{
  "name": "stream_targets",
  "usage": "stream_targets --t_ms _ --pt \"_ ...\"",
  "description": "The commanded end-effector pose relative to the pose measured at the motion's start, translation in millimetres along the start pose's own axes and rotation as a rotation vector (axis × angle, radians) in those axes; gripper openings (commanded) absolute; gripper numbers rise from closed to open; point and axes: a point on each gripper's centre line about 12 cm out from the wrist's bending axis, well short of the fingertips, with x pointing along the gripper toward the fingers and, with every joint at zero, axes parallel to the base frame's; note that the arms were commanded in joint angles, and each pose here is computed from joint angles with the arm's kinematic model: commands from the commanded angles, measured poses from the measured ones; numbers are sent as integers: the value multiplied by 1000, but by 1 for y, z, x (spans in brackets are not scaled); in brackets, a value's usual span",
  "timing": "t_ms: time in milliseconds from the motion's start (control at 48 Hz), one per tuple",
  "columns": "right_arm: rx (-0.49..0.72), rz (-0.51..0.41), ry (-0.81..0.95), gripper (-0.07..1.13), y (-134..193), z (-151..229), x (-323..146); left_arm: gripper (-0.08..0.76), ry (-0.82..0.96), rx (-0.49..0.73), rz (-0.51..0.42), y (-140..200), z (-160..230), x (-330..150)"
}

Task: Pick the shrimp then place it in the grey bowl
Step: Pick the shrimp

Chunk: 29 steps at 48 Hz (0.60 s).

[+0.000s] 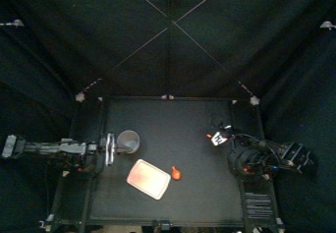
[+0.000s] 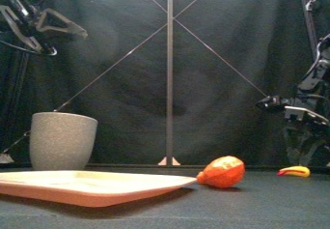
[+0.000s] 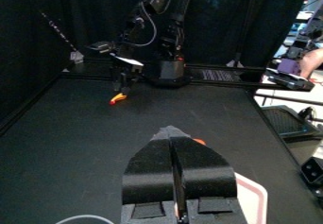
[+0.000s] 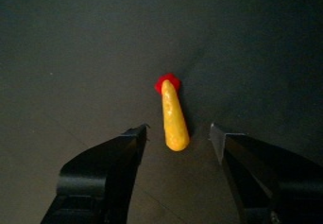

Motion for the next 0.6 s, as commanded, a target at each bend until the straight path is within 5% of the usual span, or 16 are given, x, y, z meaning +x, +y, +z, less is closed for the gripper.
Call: stream_targets --t_ms 21,229,604 --pt "-7 -7 13 903 0 9 5 79 -15 6 3 1 5 1" --pt "2 -9 57 851 0 4 10 77 -14 4 4 1 4 1" --pt "-9 -12 37 562 -1 7 10 77 -12 3 4 1 3 1"
